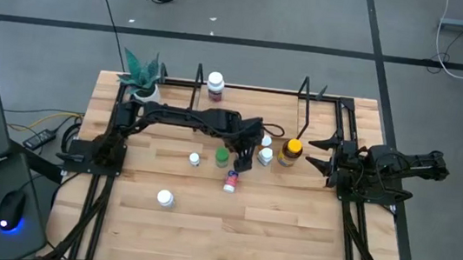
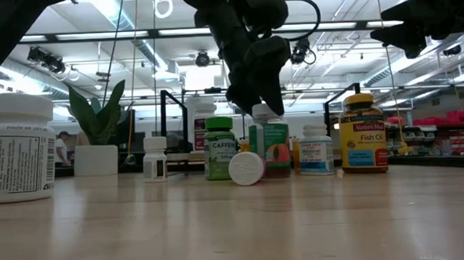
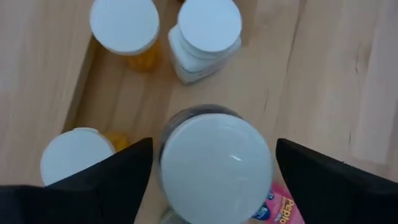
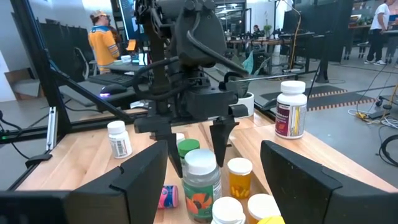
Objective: Pick and place medicine bottles onto shelf by color
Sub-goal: Put the green pill bottle on the shelf
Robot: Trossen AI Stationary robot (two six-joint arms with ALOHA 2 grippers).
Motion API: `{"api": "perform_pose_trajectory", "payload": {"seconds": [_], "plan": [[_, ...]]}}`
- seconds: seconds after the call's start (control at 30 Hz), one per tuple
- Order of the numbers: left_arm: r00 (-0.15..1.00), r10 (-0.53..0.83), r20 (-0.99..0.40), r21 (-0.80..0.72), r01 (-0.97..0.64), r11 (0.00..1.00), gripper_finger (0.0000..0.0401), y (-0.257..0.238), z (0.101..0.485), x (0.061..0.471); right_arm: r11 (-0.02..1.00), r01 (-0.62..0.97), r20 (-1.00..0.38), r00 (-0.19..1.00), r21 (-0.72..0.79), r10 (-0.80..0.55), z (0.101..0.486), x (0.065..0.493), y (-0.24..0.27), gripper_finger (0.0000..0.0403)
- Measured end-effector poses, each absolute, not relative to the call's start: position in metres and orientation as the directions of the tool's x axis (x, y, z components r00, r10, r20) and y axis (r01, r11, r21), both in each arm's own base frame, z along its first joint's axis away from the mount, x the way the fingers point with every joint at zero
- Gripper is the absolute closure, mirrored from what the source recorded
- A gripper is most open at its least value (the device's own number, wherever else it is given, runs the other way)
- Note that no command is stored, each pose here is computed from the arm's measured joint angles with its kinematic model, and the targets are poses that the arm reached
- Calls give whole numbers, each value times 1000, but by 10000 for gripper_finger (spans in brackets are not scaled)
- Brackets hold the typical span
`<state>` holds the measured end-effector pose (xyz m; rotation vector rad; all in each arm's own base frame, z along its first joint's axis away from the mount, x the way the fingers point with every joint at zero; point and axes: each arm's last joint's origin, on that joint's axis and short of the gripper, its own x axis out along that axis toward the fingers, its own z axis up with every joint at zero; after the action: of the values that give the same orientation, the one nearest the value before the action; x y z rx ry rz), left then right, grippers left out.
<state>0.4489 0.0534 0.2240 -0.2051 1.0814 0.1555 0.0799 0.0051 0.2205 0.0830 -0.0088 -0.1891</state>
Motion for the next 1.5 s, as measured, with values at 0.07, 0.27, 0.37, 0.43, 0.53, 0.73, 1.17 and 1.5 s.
{"api": "perform_pose_trajectory", "payload": {"seconds": [0.07,0.27,0.37,0.43,0.53,0.73,1.17,1.5], "plan": [[456,24,-890,-89,-225,970,87,53,224,448,979,188,1,982,83,-188,220,80,5,137],[460,28,-888,-81,-216,973,149,54,225,448,979,187,1,982,83,-188,220,80,5,137],[460,27,-888,-80,-212,974,163,54,225,448,979,187,1,982,83,-188,220,80,5,137],[460,27,-888,-80,-211,974,163,54,225,448,979,188,1,982,83,-188,220,80,5,137],[459,23,-888,-80,-203,976,157,53,227,447,979,188,1,982,83,-188,220,80,5,137],[488,29,-872,-65,-173,983,150,58,260,444,979,188,2,982,84,-188,221,80,5,137],[453,47,-890,23,-57,998,151,89,322,424,978,186,19,982,91,-188,222,80,5,137],[358,5,-934,-2,-17,1000,151,135,324,390,978,186,22,982,92,-189,223,80,5,137]]}}
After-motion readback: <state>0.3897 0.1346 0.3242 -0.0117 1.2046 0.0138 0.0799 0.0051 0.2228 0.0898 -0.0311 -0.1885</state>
